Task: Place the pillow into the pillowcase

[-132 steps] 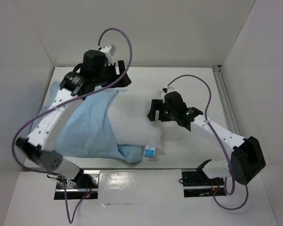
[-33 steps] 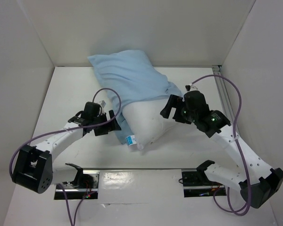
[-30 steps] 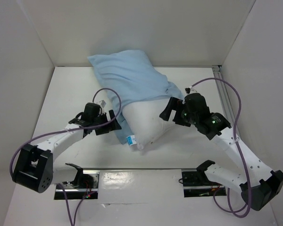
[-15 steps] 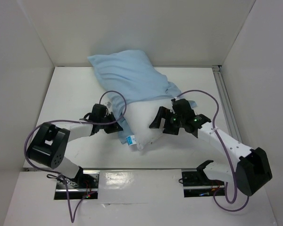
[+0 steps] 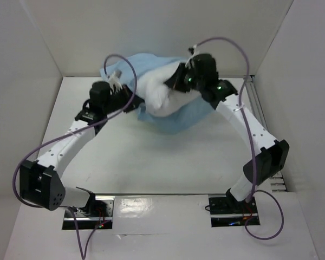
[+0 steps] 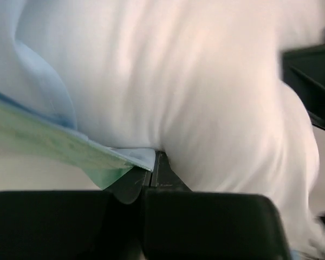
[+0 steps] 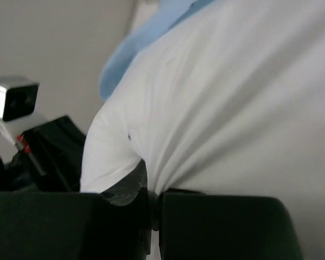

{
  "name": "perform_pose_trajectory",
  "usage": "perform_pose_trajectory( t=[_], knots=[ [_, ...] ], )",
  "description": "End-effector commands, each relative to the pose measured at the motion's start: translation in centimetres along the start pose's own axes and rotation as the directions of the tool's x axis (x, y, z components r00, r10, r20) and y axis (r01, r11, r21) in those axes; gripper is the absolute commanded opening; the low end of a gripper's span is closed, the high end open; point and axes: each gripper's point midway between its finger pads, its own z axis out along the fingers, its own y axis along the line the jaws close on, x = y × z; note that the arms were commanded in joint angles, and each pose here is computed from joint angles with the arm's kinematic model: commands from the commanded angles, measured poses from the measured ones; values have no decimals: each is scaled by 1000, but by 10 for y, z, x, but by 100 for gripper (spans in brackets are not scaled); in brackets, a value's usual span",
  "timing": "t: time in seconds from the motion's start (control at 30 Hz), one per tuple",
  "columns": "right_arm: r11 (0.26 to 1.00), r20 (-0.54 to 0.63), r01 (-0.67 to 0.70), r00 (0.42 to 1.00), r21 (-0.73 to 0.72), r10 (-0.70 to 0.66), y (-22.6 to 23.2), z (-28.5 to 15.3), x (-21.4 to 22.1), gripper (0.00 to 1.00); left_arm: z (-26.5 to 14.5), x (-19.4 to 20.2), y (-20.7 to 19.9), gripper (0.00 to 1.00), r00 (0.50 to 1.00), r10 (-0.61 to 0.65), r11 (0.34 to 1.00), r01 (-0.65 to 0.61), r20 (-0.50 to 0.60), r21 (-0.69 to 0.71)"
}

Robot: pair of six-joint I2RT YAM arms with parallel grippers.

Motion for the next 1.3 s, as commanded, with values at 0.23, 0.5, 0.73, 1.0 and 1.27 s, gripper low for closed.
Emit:
perform_pose_trajectory(
  t=[0.23,0.5,0.73,1.0,1.27],
  knots=[
    [988,133,58,990,-140,-39,31,-4,36,0,-105,-10,-216,0,987,151,765,-156,62,624],
    [990,-128,-136,983,-27,131,-53,44,192,0,-105,102,-141,0,983,18,805,95,-184,586],
    [997,2,-76,997,-33,76,-37,50,130,0,-112,82,-166,0,990,122,829,-65,-67,555],
    [950,403,209,910,-231,-102,93,-9,-116,0,-120,-44,-267,0,942,277,679,-330,187,656],
    [986,75,-4,997,-166,17,-26,10,80,0,-97,38,-225,0,977,212,717,-146,-13,681]
  ],
)
